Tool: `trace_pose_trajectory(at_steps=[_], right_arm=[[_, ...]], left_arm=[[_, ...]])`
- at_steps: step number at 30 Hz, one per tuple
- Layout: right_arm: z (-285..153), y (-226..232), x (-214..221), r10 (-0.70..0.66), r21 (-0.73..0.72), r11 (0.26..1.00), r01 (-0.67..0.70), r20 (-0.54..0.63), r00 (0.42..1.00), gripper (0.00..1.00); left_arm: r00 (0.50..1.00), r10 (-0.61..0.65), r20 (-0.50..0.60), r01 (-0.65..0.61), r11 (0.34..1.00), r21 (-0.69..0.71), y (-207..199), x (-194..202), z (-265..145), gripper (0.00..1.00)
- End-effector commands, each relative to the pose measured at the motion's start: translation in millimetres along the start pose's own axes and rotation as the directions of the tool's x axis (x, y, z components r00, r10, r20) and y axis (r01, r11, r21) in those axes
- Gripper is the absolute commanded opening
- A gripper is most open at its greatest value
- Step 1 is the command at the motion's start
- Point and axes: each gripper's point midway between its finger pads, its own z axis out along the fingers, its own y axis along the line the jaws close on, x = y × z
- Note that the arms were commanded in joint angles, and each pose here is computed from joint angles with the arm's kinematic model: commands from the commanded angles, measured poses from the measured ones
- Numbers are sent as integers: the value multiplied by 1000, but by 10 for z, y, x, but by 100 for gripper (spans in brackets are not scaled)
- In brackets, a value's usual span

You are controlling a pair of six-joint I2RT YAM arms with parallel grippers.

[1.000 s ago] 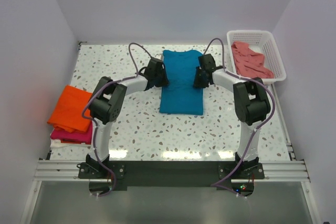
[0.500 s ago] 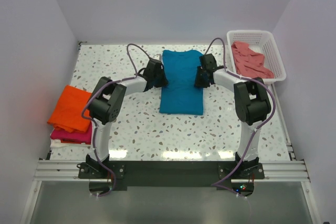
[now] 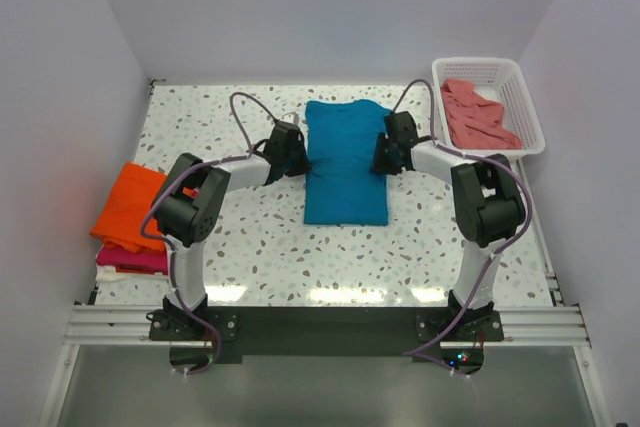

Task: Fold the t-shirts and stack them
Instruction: Fold the tshirt

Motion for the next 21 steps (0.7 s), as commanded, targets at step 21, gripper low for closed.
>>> trace_pose_trajectory(at_steps=[21], right_arm=[[-500,145,-357,9,-61,998,-5,64,998,45]], left_arm=[[990,48,133,-62,993,105,-270,-485,-389,21]])
